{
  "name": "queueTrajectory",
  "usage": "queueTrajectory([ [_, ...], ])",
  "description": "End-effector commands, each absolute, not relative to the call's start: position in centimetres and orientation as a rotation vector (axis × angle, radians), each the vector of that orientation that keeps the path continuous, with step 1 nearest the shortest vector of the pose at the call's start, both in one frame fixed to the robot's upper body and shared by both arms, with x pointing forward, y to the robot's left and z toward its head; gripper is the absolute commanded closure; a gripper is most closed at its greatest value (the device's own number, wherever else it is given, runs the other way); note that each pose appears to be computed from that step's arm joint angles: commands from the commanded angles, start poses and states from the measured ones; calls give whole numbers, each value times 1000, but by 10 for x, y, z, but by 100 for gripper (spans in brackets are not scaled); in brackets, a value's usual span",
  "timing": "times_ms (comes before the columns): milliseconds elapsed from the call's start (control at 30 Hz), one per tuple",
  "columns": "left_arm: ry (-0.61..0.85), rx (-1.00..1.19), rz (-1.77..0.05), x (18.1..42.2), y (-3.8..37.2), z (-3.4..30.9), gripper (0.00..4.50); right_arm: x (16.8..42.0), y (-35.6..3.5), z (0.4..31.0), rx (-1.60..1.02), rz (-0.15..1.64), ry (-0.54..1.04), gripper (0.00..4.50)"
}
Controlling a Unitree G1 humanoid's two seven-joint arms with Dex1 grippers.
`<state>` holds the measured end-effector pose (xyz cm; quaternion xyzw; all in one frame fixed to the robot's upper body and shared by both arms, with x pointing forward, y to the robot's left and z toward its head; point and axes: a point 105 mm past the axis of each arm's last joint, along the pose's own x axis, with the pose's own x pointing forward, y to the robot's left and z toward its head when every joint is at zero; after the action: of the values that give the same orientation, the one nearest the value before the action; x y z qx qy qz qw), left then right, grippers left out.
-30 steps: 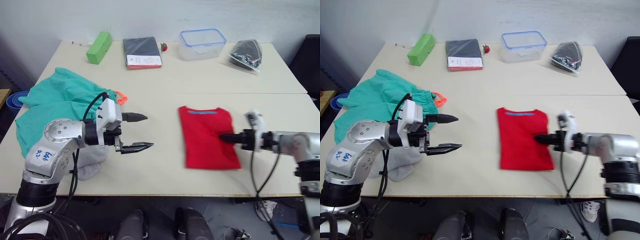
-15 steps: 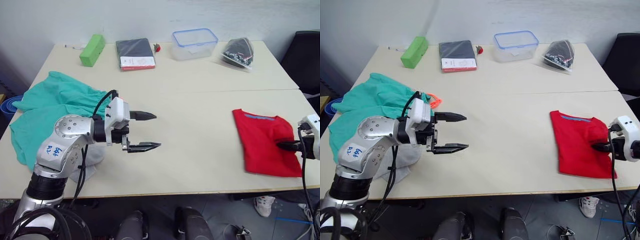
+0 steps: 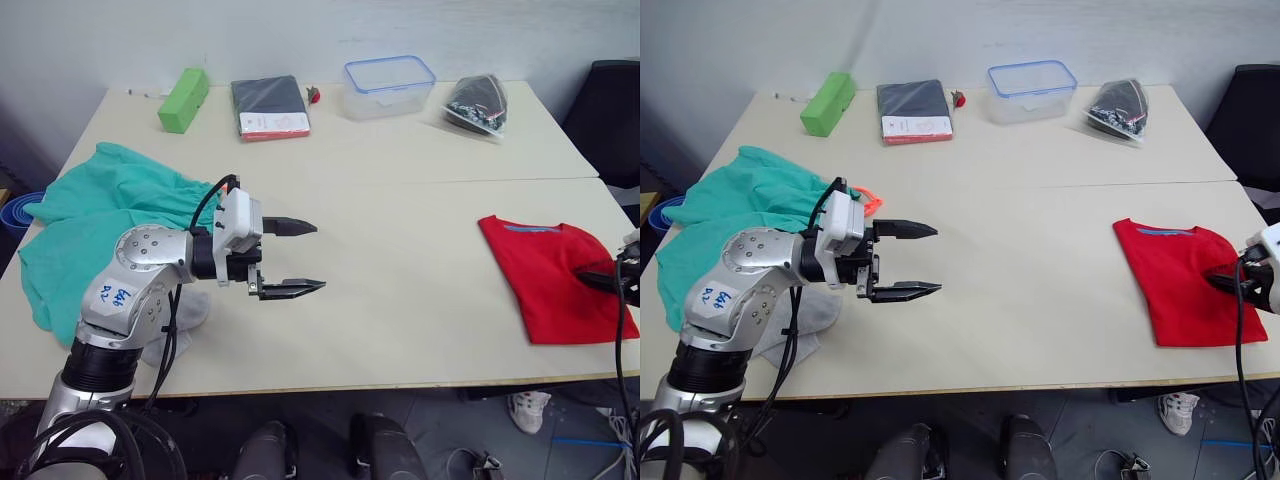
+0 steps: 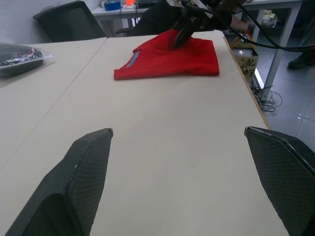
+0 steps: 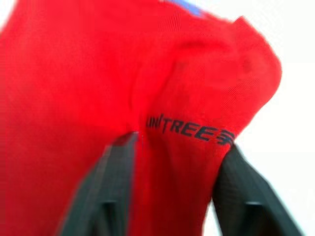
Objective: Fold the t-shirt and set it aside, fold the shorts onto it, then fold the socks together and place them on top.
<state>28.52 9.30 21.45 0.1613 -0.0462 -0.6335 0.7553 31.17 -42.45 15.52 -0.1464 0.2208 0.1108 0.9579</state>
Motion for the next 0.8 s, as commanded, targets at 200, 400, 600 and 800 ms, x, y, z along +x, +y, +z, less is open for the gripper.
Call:
queueTrajectory([
  [200, -147, 355, -1333, 286, 97, 224, 0, 311, -403, 220, -190, 126, 69, 63],
  [400, -123, 338, -1273, 289, 107, 223, 0, 323, -303, 244, -39, 371, -81, 63],
  [600, -31, 366, -1145, 287, 130, 210, 0, 318, -212, 240, -23, 716, -38, 63],
  [800, 115, 495, -893, 282, 179, 186, 0, 278, -146, 238, -187, 1141, -22, 63],
])
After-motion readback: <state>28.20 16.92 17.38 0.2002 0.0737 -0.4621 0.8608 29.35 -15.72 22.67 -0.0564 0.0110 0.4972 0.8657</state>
